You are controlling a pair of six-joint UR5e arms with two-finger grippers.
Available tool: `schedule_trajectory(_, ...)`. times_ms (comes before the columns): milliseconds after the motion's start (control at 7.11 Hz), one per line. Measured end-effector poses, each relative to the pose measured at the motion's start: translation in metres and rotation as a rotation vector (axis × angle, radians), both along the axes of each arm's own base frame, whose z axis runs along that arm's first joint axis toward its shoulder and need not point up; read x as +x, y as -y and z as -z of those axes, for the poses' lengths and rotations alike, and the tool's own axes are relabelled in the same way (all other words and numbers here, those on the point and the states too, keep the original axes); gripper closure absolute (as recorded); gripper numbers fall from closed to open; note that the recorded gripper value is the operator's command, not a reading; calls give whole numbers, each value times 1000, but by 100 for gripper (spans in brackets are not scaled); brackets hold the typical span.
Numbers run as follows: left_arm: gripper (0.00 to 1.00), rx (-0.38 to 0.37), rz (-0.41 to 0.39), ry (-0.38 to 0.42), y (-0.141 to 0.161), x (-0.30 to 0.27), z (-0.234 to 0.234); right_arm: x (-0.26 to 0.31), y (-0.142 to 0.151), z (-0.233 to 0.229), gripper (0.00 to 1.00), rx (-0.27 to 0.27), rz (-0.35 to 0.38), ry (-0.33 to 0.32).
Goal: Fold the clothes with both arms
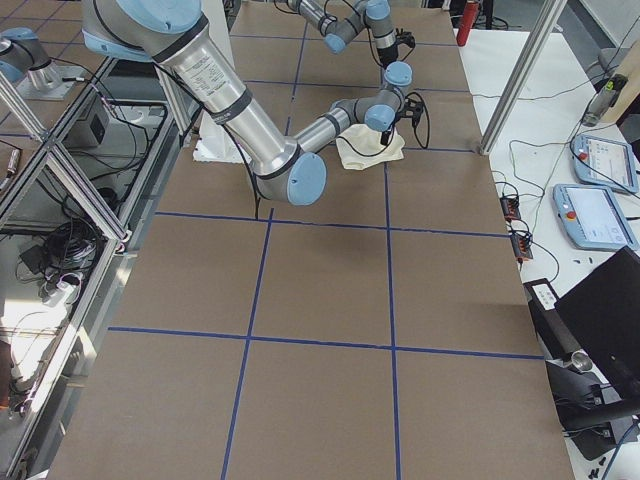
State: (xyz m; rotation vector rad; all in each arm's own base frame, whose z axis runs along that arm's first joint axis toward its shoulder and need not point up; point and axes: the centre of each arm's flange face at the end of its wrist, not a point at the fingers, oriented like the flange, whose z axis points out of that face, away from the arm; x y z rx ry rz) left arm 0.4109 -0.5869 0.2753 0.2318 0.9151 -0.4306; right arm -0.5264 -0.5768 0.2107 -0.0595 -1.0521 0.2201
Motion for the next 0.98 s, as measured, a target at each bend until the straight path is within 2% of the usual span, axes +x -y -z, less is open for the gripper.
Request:
schedule_trajectory(281, 0, 44, -53, -3, -6, -31, -5, -44, -55, 24, 0, 40, 8, -114)
schedule_trajectory(422, 0, 46, -60, -8, -6, -40, -6, -65, -70, 31, 0, 81, 20, -177)
schedule_trajectory(703, 0, 47, -64, -15, -7, -47, -6, -94, -57, 27, 0, 163, 53, -297)
schedule_trajectory(985, 0, 43, -68, -17, -14, -55, -12, -101, -25, 15, 0, 195, 68, -376)
